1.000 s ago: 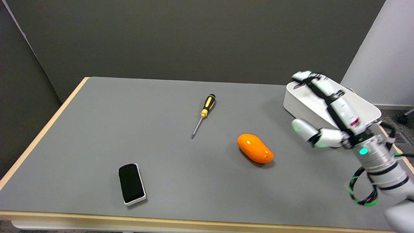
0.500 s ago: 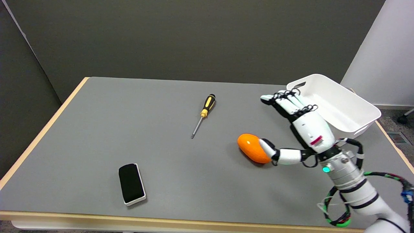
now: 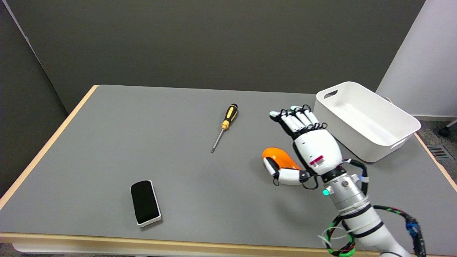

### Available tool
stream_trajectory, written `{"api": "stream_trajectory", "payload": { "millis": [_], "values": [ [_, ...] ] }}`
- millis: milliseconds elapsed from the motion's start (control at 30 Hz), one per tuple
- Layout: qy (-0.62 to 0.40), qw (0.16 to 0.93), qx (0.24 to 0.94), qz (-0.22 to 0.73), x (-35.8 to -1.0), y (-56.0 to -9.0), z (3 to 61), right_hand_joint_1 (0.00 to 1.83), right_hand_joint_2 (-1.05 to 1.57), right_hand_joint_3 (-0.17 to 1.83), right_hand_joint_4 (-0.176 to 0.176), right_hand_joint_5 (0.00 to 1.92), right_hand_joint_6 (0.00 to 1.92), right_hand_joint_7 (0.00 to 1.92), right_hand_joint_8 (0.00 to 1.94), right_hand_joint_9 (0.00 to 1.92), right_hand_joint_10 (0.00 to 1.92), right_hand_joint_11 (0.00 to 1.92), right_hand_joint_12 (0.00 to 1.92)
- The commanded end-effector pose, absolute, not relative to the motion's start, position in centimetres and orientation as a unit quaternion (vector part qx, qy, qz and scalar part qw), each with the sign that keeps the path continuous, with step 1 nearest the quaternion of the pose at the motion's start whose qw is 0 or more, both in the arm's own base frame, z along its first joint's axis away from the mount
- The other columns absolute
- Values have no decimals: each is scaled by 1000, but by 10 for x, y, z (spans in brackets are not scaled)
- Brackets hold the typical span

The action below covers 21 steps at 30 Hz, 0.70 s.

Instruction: Pick up mango.

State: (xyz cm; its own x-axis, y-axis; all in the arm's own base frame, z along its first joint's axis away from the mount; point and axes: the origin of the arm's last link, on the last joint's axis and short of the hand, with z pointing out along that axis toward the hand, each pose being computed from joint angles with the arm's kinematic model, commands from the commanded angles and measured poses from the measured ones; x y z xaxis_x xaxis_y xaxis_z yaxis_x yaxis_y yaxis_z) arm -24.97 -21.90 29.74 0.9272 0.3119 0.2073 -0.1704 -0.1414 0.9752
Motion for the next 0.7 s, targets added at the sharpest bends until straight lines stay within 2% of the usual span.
{"api": "stream_trajectory", "payload": {
  "millis": [33, 200, 300, 367, 700],
  "values": [
    [8, 701, 701, 133, -278, -218, 250, 633, 660, 832, -63, 232, 409, 325, 386, 124, 810, -1, 601],
    [-9, 719, 683, 132, -295, -209, 254, 609, 662, 821, -77, 215, 393, 300, 373, 107, 804, -1, 549],
    [-16, 730, 671, 131, -302, -207, 258, 569, 606, 943, -85, 178, 450, 245, 450, 105, 767, -1, 494],
    [-23, 735, 665, 128, -307, -209, 261, 565, 604, 939, -89, 174, 449, 242, 450, 102, 766, -1, 489],
    [-47, 740, 659, 130, -312, -233, 269, 517, 591, 925, -100, 171, 452, 240, 458, 88, 772, -1, 567]
  ]
}}
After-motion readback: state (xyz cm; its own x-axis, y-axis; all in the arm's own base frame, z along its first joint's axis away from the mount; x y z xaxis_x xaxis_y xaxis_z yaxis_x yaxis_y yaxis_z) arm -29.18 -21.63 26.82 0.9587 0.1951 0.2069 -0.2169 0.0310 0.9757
